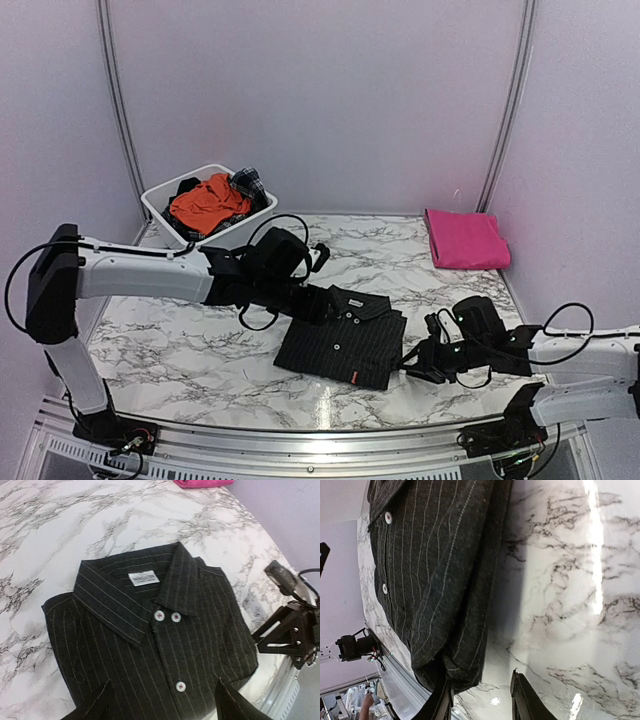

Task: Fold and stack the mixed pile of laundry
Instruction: Adjust the square-folded shirt at the center of the board.

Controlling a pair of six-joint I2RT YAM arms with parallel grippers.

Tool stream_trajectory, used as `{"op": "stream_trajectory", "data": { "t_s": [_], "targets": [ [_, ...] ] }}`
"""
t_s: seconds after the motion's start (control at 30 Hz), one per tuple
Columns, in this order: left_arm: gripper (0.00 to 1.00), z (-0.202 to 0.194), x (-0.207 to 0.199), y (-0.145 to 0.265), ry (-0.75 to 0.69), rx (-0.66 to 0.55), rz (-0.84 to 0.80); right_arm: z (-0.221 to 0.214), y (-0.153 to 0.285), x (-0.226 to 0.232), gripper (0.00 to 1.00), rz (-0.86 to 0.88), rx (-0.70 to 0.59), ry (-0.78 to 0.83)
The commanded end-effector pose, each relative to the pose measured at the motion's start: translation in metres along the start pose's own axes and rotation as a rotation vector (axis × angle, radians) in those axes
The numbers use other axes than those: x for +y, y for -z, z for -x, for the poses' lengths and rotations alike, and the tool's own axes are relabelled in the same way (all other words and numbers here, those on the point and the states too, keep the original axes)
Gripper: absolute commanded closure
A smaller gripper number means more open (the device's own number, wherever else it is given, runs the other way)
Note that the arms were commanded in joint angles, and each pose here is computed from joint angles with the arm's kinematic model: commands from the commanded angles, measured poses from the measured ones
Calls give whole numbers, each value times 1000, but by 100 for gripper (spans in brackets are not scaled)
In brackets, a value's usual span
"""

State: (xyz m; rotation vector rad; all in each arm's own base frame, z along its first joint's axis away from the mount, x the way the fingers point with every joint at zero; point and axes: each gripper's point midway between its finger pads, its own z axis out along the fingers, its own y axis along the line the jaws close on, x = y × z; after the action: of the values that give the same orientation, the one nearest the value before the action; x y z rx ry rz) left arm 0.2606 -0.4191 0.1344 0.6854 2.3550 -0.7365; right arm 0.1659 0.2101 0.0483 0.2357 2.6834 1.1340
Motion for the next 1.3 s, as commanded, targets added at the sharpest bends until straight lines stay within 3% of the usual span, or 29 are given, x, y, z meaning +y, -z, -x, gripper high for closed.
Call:
{"op": "stream_trajectory", "data": {
  "t_s": [0.0,0.27,0.63,0.93,1.13,1.27],
  "targets": [
    [31,1,52,-17,31,45,159,41,9,29,64,54,-136,7],
    [39,19,100,-31,108,64,225,94,28,24,57,17,-232,11],
    [45,17,104,-53,127,113,158,122,-6,22,59,-79,-123,56],
    [48,7,110,-64,132,143,163,129,-18,18,72,-123,-85,73],
    [48,6,115,-65,137,145,174,125,-18,7,69,-170,-68,58],
    [60,5,112,-68,130,155,150,125,-23,10,81,-140,-51,67]
  ]
}}
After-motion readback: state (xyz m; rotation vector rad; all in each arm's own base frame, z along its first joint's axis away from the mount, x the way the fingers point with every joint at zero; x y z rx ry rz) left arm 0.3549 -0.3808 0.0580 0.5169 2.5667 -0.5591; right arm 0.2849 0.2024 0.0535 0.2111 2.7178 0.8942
